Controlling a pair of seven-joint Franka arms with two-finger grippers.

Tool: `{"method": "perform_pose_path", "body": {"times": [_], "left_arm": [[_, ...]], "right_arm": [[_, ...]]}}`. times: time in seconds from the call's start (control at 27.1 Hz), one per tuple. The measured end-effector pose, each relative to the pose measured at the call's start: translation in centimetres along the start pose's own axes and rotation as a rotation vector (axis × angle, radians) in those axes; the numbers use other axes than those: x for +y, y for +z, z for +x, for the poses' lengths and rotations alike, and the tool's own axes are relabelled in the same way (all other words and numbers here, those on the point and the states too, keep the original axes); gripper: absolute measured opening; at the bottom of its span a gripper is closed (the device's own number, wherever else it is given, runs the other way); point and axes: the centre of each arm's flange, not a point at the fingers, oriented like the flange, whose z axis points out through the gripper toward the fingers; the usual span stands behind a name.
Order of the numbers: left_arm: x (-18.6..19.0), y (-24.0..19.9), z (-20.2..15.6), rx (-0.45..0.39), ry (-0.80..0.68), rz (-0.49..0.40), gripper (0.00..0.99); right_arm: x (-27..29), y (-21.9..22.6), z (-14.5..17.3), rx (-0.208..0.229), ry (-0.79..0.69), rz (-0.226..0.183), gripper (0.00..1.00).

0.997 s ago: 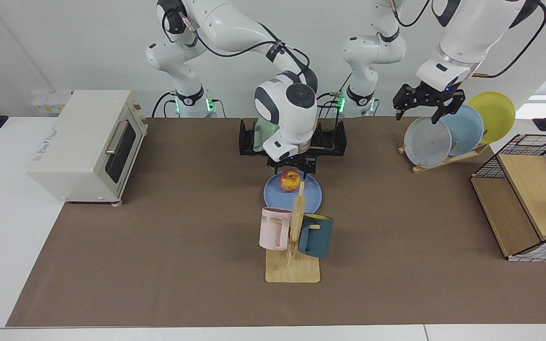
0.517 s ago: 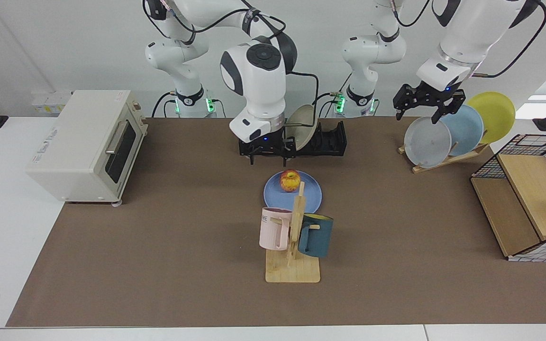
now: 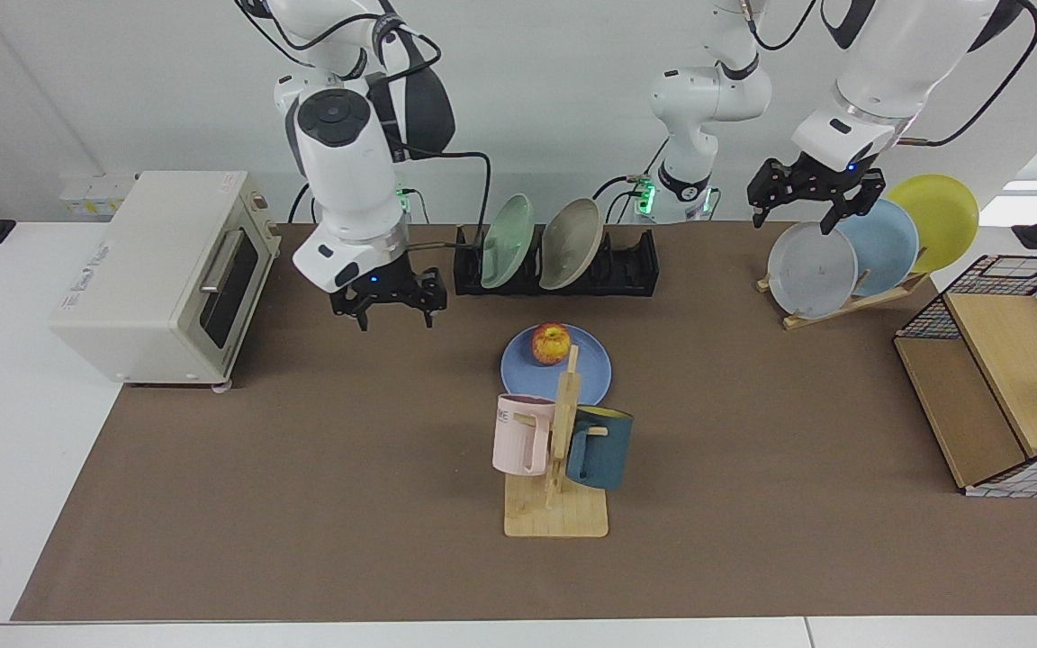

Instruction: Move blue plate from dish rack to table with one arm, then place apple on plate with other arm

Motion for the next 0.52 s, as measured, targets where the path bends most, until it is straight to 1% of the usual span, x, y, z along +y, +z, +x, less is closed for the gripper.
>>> {"method": "perform_pose_path", "body": {"times": [0.15,0.33,0.52], "left_arm": [[0.0,0.0,0.0,0.000,0.000,0.000,0.991],[0.0,-0.2,-0.1,0.003,0.000,0.000,0.991],[0.1,-0.6,-0.4,0.012,0.000,0.002,0.991]], "right_arm": [[4.7,-1.4,-0.1,-0.001,-0.055,-0.001,1.00],[9.9,-3.5,-0.4,0.020,-0.100,-0.001,1.00],[13.1,-5.3,-1.4,0.026,-0.106,-0.011,1.00]]}}
